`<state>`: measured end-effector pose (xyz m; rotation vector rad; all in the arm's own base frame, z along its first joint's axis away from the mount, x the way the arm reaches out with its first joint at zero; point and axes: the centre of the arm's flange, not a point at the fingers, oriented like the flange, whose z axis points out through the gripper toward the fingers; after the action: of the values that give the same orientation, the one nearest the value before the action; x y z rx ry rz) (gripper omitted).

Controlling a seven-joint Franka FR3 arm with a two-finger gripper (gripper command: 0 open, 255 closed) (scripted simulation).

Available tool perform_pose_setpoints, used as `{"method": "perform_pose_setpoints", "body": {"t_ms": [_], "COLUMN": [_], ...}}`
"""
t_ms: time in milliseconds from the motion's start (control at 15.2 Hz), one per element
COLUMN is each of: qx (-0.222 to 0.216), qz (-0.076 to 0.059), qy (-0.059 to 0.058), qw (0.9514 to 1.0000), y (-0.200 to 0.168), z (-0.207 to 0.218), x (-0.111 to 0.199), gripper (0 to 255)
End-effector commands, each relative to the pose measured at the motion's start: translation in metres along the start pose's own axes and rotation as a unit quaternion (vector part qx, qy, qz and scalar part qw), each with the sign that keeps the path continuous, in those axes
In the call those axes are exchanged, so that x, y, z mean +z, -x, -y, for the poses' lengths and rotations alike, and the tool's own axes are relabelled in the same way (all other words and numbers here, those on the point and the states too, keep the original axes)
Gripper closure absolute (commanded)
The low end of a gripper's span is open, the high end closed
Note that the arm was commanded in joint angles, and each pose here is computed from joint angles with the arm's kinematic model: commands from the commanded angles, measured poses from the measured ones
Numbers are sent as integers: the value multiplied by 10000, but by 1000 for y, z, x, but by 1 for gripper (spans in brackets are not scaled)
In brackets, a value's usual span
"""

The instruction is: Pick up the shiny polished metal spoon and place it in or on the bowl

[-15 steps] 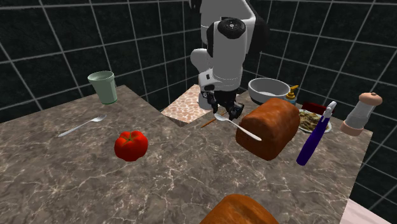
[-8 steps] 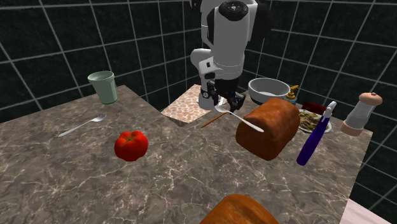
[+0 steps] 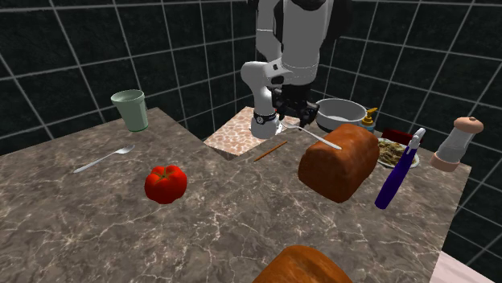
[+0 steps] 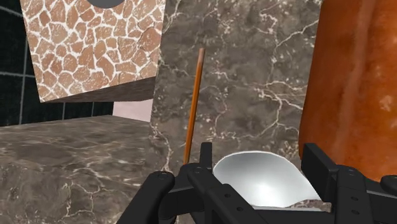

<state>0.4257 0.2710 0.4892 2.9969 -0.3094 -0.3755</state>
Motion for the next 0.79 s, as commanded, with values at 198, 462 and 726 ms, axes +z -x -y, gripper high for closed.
{"method": "perform_pose_setpoints", "body": {"t_ms": [198,462,726], "qx": [6,6,6], "qz": [2,2,2], "qy": [-2,-2,-2], "qw": [10000,10000,10000], "y": [63,114,166], "z": [-5,-9,-12], "x": [15,26,38], "gripper": [255,255,255]}}
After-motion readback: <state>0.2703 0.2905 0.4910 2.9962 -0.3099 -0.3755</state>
